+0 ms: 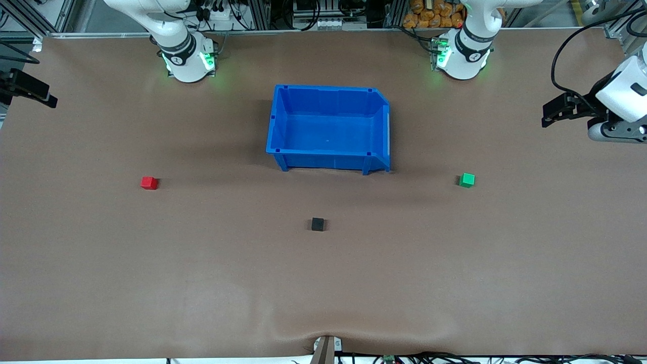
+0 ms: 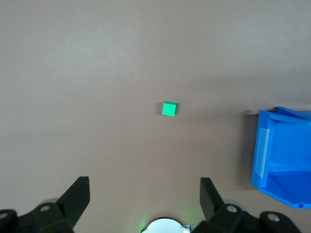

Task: Attach green and red cubes to black cube
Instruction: 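Move the left gripper down toward the green cube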

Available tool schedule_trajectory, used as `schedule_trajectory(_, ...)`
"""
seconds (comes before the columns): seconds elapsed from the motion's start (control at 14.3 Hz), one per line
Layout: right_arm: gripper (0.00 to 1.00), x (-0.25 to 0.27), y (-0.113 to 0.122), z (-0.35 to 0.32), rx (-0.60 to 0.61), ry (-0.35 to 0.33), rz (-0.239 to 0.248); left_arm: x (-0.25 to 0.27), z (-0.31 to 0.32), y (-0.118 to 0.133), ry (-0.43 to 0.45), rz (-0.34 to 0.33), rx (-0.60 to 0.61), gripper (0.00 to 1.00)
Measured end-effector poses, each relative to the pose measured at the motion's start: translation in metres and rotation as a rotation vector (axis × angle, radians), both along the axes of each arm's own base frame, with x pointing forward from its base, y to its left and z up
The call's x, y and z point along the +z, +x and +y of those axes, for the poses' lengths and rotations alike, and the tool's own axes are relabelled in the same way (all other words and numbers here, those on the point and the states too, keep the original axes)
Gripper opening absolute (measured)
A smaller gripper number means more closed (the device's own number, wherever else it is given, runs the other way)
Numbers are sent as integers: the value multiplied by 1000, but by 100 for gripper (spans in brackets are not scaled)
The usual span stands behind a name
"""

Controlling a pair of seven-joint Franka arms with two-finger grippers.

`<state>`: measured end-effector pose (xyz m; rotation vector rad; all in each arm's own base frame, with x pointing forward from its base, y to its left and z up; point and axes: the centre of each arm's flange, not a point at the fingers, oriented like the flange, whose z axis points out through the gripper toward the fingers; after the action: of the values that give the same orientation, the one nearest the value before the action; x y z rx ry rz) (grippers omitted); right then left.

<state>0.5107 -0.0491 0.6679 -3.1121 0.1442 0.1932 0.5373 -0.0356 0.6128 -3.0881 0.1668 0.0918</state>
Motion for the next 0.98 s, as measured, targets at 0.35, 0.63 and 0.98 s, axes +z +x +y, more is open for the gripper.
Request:
schedule_trajectory(0.35,100,0,0,0,0,0,-1,-2,0,1,0,4,-5,100)
schedule_trajectory(0.63,100,0,0,1,1,0,0,-12,-13,5,20,21,-32,100)
schedule_trajectory(0.98,100,0,0,1,3,0,1,-52,-27,22,28,89,-33,100)
